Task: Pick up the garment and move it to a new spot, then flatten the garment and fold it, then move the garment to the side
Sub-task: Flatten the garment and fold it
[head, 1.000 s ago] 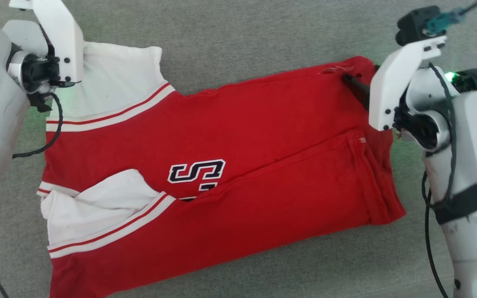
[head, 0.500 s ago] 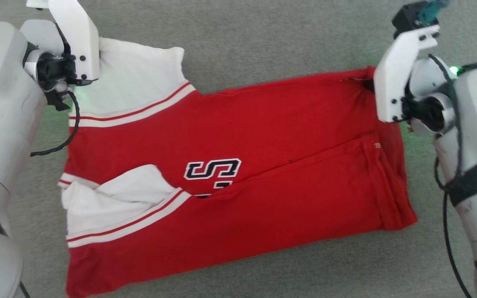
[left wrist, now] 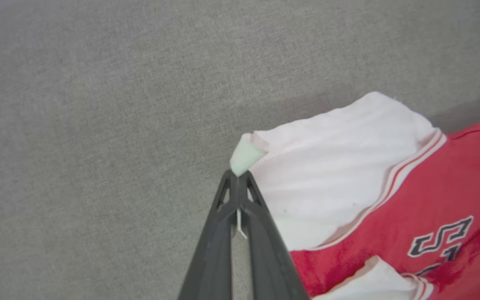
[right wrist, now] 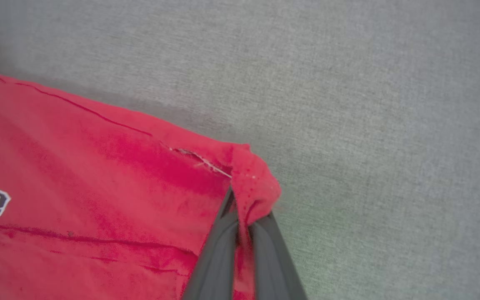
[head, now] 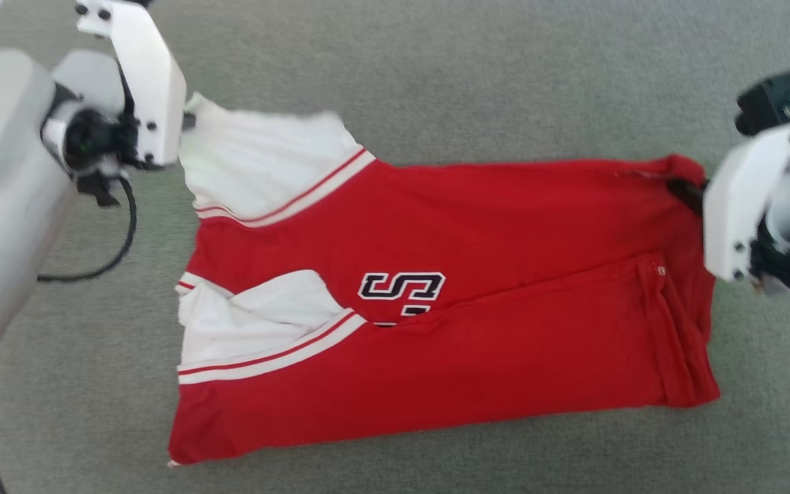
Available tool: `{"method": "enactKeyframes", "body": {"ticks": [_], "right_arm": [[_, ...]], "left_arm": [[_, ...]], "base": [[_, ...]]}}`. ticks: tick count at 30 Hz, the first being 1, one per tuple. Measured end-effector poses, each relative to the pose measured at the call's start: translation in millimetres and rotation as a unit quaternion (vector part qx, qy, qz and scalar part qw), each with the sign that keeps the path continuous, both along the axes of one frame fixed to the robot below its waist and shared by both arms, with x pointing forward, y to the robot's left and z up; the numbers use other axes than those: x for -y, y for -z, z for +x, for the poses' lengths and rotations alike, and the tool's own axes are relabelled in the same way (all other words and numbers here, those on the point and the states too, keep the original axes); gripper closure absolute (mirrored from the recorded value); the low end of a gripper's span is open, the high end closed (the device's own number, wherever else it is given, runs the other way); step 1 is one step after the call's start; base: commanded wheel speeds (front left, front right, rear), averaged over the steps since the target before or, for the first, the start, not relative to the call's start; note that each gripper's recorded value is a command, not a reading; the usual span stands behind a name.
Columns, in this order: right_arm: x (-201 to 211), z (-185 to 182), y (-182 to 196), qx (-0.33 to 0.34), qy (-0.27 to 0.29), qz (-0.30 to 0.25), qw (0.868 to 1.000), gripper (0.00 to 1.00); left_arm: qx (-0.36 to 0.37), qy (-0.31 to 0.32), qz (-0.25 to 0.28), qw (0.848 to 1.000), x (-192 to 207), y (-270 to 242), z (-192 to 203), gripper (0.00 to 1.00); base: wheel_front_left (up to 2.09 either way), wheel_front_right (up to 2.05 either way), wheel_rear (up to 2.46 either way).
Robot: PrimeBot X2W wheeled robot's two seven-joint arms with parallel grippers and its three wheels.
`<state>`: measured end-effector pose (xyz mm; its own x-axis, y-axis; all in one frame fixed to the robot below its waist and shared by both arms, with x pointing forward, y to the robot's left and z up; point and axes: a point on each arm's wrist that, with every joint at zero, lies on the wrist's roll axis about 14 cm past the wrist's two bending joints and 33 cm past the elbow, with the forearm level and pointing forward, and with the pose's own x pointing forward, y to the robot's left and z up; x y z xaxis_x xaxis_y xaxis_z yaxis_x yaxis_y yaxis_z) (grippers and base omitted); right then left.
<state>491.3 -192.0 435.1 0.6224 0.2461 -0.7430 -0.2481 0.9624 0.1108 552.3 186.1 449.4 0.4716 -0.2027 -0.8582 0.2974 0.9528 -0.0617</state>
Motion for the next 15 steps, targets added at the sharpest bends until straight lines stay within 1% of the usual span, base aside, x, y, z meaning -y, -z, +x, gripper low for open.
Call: {"method": "enactKeyframes", "body": {"ticks": [4,8,11,13,15], "right_arm": [[-7,-21,-11,0.006,-0.023,0.001,1.000,1.00],[-10,-49,-12,-0.015,-0.043,0.000,0.999,1.00],[-6,-70,-5,-0.040,-0.040,0.001,0.998,1.00],[-6,-84,4,-0.062,-0.033,0.010,0.997,1.00],[0,-92,12,-0.076,-0.022,0.003,0.997,1.00]], "left_arm": [[-0.012,0.017,0.007,1.000,0,-2,-33,1.00],[-0.054,0.032,0.004,0.998,10,5,-90,1.00],[-0.089,0.041,0.002,0.995,20,10,-138,1.00],[-0.115,0.035,0.002,0.993,22,16,-167,1.00],[-0.147,0.029,-0.001,0.989,23,24,-193,1.00]], "base": [[0.00,0.00,0.00],[0.00,0.00,0.00],[0.00,0.00,0.00],[0.00,0.00,0.00],[0.00,0.00,0.00]]}}
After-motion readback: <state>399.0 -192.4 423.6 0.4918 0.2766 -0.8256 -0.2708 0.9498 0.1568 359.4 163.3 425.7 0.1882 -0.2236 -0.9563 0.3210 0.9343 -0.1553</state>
